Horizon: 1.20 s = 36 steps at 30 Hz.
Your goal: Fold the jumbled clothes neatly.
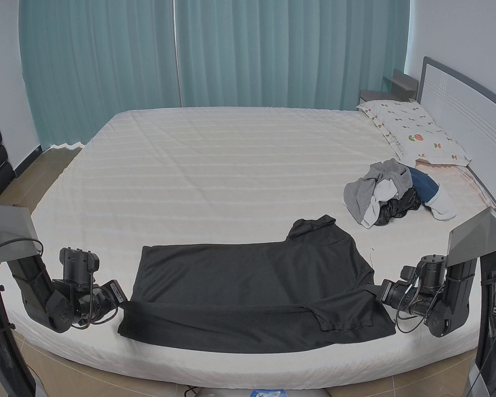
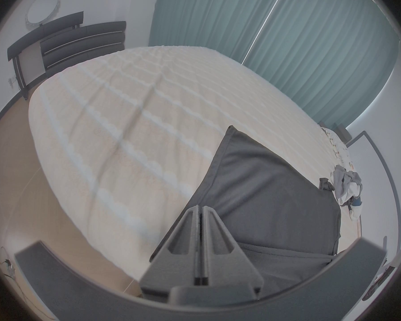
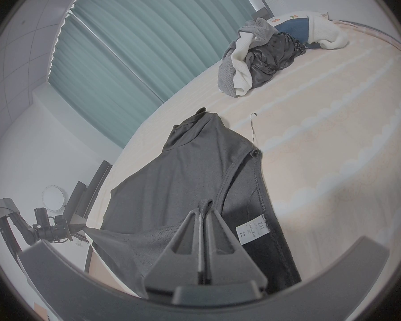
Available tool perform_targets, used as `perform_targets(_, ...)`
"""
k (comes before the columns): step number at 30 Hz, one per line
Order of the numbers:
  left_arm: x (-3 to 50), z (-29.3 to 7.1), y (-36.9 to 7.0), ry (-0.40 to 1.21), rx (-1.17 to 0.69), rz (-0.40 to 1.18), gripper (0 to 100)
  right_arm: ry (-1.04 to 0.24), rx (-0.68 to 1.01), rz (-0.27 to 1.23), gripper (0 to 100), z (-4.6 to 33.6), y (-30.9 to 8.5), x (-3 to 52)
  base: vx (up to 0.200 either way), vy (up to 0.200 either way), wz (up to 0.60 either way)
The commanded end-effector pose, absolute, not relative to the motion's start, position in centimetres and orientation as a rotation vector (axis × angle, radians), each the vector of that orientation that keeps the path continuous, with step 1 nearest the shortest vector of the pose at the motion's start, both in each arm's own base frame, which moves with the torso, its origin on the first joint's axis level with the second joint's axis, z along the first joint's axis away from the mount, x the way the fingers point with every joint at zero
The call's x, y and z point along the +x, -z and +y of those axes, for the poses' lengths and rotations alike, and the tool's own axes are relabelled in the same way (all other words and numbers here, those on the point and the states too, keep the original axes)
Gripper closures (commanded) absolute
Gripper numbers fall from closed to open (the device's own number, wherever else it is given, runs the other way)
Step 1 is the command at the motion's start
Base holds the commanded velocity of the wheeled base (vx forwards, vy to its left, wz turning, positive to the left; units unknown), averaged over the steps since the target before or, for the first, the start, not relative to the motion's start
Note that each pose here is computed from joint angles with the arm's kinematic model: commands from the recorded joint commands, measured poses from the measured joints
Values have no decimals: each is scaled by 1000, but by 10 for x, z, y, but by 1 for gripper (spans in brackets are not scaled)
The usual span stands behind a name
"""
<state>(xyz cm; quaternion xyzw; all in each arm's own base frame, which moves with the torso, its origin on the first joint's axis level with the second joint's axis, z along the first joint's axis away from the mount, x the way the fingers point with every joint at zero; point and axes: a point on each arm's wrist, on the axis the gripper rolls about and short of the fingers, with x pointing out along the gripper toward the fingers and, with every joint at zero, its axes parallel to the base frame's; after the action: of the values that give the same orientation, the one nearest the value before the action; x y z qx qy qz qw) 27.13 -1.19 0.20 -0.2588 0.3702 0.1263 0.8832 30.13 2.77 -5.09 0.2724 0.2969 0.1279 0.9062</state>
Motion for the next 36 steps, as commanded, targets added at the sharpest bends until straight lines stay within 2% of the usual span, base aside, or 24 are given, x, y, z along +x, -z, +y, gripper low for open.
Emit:
perform_targets(1,271,-13,-32,-238,-546,711,100,-270,567,584,100,26,34,294,0,0,0)
perform_targets(11,277,-11,-38,-289,-542,849,100,-274,567,582,100,26,28,289,0,0,0)
perform_targets(16,283,-11,-31,-298,-548,868,100,-280,564,591,100,29,30,289,0,0,0)
perform_targets(17,294,-10,-15,-319,-566,890,100,-278,565,591,100,29,33,292,0,0,0)
perform_targets(23,309,-5,15,-359,-587,914,100,-268,560,586,100,28,46,304,0,0,0)
perform_targets(36,322,-10,39,-365,-563,938,100,-270,550,596,100,31,61,313,0,0,0)
